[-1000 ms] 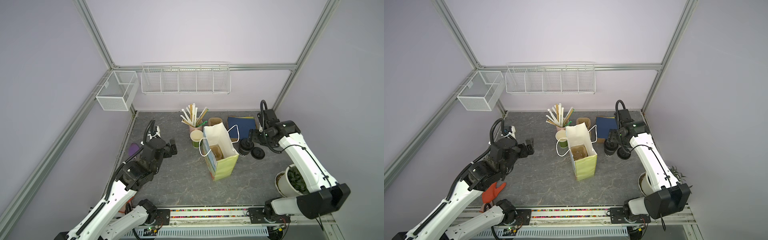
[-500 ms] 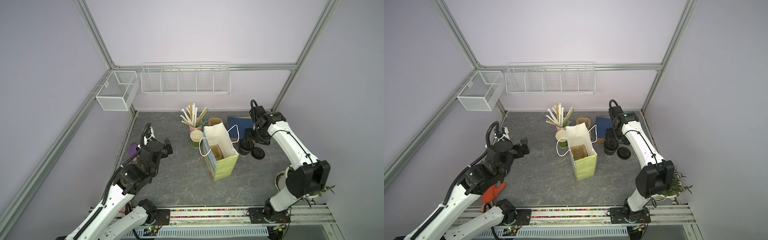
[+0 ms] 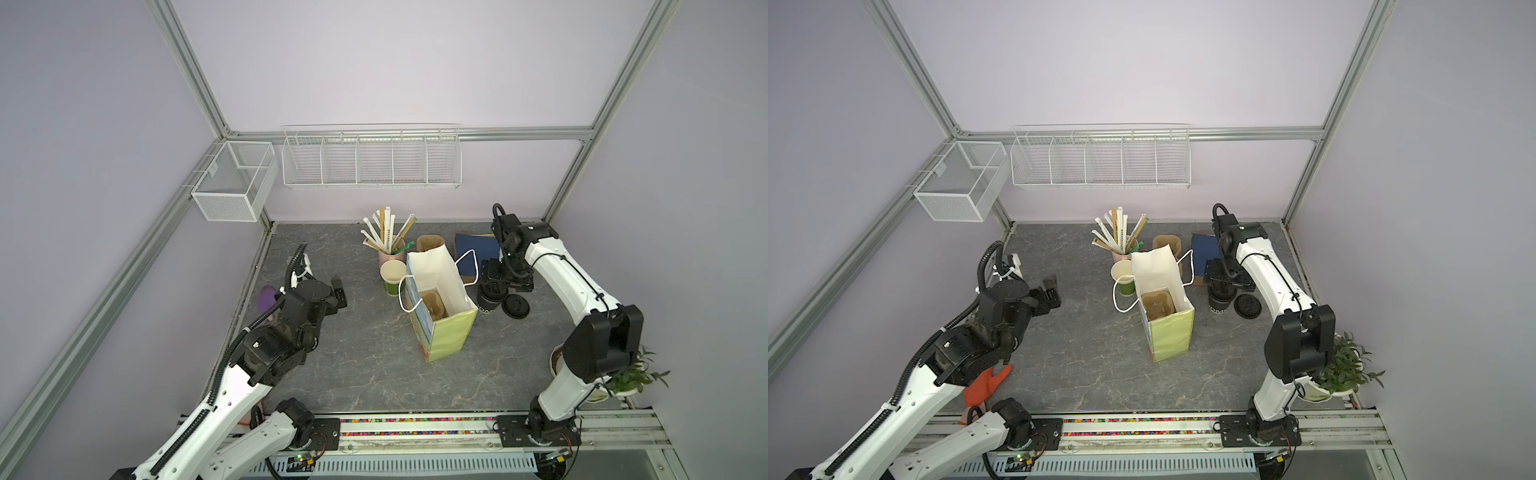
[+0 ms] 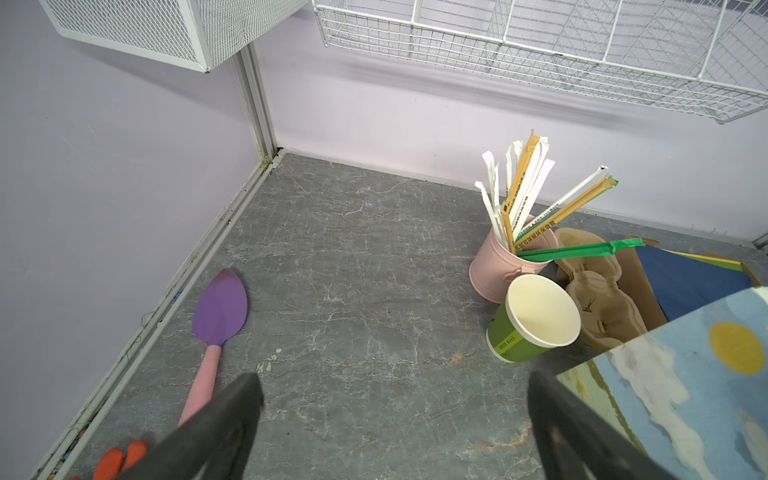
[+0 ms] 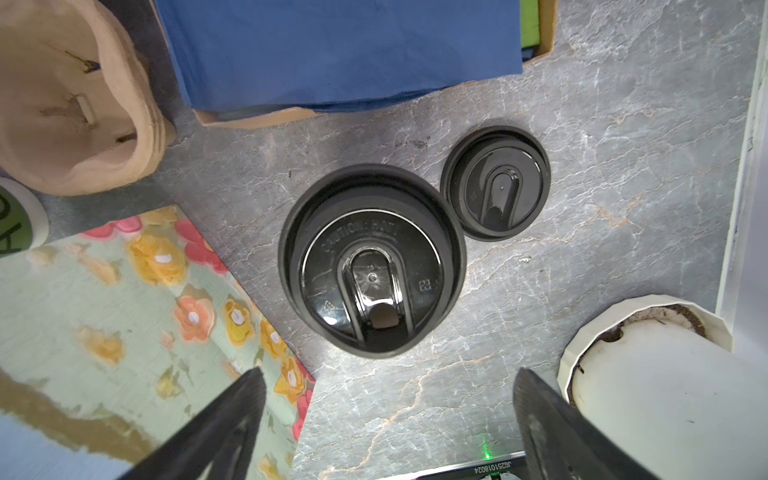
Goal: Pack the takeout coffee
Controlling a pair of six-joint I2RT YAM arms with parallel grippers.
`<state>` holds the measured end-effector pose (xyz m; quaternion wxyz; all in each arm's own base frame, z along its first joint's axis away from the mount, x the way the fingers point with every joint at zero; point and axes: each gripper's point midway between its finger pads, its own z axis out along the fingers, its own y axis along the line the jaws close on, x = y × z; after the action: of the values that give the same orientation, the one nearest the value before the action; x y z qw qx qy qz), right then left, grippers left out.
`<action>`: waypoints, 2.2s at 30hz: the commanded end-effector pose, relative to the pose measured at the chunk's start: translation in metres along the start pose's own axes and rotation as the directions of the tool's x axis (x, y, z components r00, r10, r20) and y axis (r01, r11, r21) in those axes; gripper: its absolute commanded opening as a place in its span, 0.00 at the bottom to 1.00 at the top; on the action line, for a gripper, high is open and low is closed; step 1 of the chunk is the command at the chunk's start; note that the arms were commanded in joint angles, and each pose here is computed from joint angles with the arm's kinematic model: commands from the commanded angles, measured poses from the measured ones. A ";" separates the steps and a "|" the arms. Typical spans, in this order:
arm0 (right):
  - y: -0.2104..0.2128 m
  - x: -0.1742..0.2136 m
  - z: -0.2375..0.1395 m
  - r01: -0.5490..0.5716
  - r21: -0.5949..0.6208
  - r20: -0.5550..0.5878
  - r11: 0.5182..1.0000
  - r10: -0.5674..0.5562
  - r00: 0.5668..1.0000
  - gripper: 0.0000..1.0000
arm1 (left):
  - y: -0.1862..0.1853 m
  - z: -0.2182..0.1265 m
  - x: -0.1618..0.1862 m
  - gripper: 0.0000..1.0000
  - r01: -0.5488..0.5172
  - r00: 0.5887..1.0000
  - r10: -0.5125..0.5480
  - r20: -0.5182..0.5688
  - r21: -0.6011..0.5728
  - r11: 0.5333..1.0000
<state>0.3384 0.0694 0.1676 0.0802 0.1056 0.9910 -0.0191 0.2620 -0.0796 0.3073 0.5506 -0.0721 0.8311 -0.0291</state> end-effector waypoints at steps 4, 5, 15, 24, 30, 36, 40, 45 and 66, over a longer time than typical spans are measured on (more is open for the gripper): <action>0.002 -0.001 0.021 0.008 0.007 -0.063 1.000 -0.007 0.998 0.91 | 0.006 0.003 0.007 0.99 -0.028 0.999 0.027 -0.019 -0.036 0.999; 0.003 -0.001 0.022 0.008 0.001 -0.067 1.000 -0.008 0.998 0.91 | 0.006 0.003 0.007 0.99 -0.027 0.999 0.027 -0.018 -0.036 0.999; 0.013 0.001 0.027 0.012 -0.079 -0.121 0.997 -0.022 0.992 0.88 | 0.006 0.007 0.011 0.99 -0.046 0.998 0.044 -0.037 -0.052 0.998; -0.005 0.005 0.010 -0.082 -0.050 -0.209 0.995 0.070 0.975 0.93 | 0.009 0.010 0.014 0.99 -0.066 0.997 0.061 -0.053 -0.086 0.994; -0.008 0.009 -0.005 -0.069 -0.014 -0.240 0.998 0.063 0.969 0.89 | 0.009 0.012 0.015 0.99 -0.071 0.996 0.066 -0.057 -0.087 0.994; -0.003 0.010 0.010 -0.021 -0.016 -0.262 1.000 0.016 0.965 0.90 | 0.010 0.011 0.014 0.99 -0.069 0.996 0.065 -0.053 -0.090 0.993; -0.004 0.006 0.018 0.021 0.010 -0.236 1.000 -0.018 0.972 0.91 | 0.011 0.010 0.014 0.99 -0.068 0.997 0.064 -0.046 -0.094 0.993; -0.005 0.001 0.024 0.045 0.025 -0.206 0.999 -0.039 0.978 0.94 | 0.012 0.010 0.013 0.99 -0.068 0.997 0.064 -0.044 -0.096 0.993; 0.002 0.000 0.042 0.069 0.010 -0.182 0.998 -0.066 0.981 0.90 | 0.013 0.010 0.013 0.99 -0.069 0.997 0.066 -0.033 -0.098 0.993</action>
<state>0.3447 0.0730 0.1312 -0.0131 0.0712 0.9972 -0.0185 0.2665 -0.0743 0.2927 0.5350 -0.0702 0.8418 0.0152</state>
